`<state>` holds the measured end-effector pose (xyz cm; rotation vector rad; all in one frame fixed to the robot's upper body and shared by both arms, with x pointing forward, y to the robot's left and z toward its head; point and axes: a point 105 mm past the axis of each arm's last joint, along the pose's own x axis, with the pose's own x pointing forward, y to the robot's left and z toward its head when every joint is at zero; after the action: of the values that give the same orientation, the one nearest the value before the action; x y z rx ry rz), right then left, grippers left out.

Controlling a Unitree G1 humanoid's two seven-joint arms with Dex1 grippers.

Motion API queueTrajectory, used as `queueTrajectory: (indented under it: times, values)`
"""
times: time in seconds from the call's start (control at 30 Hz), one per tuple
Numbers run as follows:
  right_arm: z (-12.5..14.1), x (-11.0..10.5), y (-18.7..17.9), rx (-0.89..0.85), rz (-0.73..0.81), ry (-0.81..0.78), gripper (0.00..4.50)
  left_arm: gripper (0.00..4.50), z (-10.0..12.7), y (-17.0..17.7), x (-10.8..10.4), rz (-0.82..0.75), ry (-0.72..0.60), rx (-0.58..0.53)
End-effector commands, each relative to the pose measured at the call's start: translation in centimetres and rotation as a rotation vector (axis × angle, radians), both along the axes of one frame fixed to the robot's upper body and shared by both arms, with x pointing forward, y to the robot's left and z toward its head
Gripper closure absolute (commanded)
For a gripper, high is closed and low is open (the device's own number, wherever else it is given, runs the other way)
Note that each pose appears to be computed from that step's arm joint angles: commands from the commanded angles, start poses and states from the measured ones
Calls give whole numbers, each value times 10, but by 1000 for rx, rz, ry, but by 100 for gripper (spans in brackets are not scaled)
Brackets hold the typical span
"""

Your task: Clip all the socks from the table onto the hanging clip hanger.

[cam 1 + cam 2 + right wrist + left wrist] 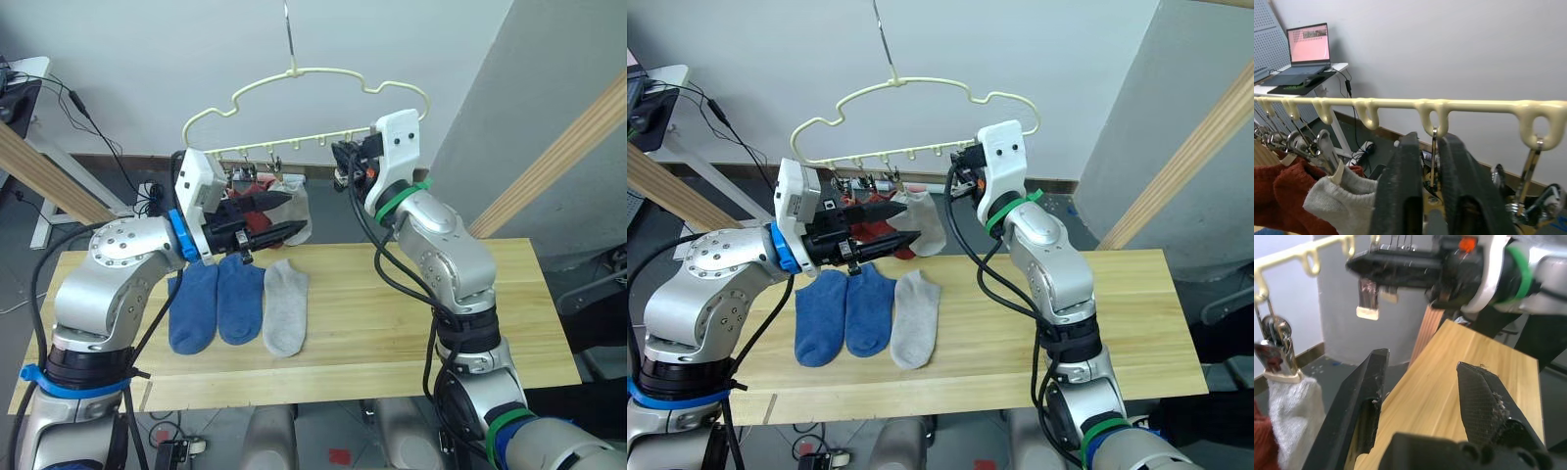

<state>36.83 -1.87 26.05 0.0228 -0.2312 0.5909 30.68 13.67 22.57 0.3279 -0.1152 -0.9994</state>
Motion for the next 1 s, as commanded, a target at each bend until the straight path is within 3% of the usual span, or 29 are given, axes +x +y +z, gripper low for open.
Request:
queueTrajectory:
  times: [0.03, 0.13, 0.23, 0.33, 0.53, 0.77, 0.87, 1.0]
  values:
    - [17, -3, 1, 34, 11, -50, 449, 201, -9, -3, -3, 41, -31, 29]
    - [19, -3, 2, 38, 15, -56, 449, 201, -39, -2, -6, 63, 18, 91]
    - [21, -2, 4, 41, 19, -62, 450, 145, -75, 1, -4, 114, 89, 132]
    - [23, -2, 5, 44, 24, -66, 450, 57, -112, 5, 7, 194, 143, 168]
    - [24, -4, 8, 43, 33, -69, 450, 57, -162, 9, 30, 298, 217, 226]
    - [23, -5, 9, 40, 35, -65, 450, 57, -194, 20, 45, 385, 292, 268]
    - [23, -5, 9, 40, 34, -64, 450, 112, -201, 21, 42, 379, 331, 268]
    - [24, -6, 9, 43, 32, -66, 450, 224, -205, 17, 35, 348, 358, 254]
